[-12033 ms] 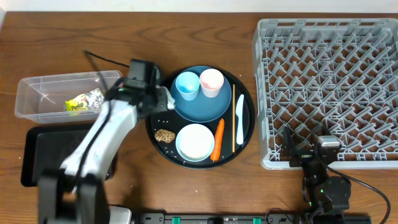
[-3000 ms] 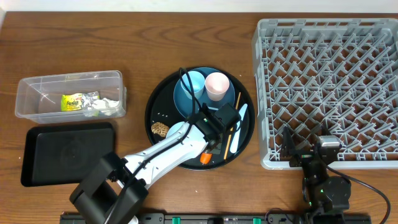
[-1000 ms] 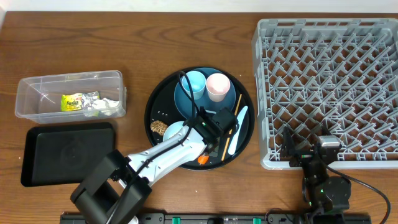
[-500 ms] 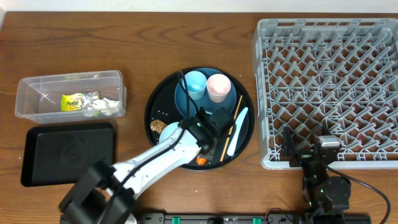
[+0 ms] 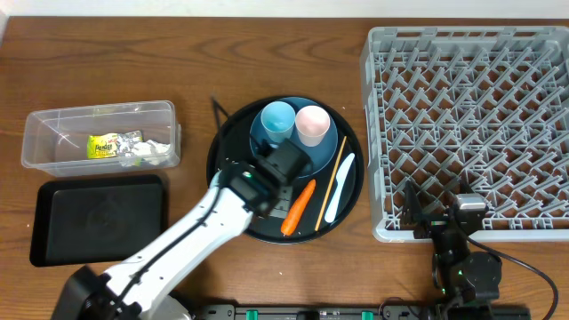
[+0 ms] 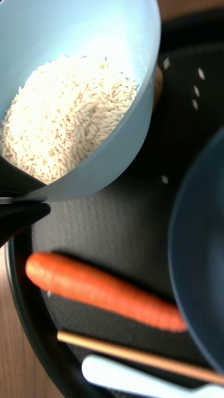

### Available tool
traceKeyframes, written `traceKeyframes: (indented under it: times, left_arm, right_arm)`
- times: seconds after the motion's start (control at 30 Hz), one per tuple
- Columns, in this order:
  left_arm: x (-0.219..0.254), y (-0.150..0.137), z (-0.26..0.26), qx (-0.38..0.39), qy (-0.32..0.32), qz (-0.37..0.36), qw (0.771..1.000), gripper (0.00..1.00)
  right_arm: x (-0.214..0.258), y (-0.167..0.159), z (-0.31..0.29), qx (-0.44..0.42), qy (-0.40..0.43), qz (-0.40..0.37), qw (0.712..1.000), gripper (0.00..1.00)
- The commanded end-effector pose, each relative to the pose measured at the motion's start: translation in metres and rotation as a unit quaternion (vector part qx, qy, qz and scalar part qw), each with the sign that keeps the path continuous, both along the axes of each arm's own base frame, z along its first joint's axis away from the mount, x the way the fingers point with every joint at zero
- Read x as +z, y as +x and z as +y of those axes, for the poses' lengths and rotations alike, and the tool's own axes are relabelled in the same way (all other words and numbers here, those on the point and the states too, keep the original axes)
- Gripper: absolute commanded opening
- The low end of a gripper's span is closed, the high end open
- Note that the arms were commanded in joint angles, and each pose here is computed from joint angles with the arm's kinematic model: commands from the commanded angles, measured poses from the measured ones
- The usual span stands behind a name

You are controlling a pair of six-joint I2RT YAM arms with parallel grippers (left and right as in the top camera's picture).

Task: Sort waste into correct bins and load items into the dishwasher rack
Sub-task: 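Carry the rice bowl left over the black rectangular tray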

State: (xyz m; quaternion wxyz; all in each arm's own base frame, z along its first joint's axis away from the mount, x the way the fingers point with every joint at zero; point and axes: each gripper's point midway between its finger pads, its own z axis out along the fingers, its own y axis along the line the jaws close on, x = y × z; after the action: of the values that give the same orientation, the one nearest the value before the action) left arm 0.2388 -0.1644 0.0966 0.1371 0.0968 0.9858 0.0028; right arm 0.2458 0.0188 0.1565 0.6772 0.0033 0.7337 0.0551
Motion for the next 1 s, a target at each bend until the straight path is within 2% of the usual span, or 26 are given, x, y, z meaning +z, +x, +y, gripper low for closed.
traceKeyframes:
  times: [0.0, 0.5, 0.73, 0.97]
  left_arm:
    - [0.024, 0.010, 0.010, -0.014, -0.027, -0.014, 0.999, 0.06]
    - [0.059, 0.029, 0.117, 0.109, -0.139, -0.021, 0.984, 0.06]
    - [0.066, 0.038, 0.178, 0.206, -0.187, -0.052, 0.959, 0.06]
    - [0.079, 0.036, 0.231, 0.291, -0.256, -0.096, 0.917, 0.06]
  right_arm:
    - [-0.002, 0.000, -0.006, -0.012, -0.007, 0.002, 1.000, 0.99]
    - [-0.002, 0.000, -0.006, -0.012, -0.007, 0.002, 1.000, 0.99]
    - [-0.002, 0.000, -0.006, -0.012, -0.007, 0.002, 1.000, 0.99]
    - [-0.002, 0.000, -0.006, -0.012, -0.007, 0.002, 1.000, 0.99]
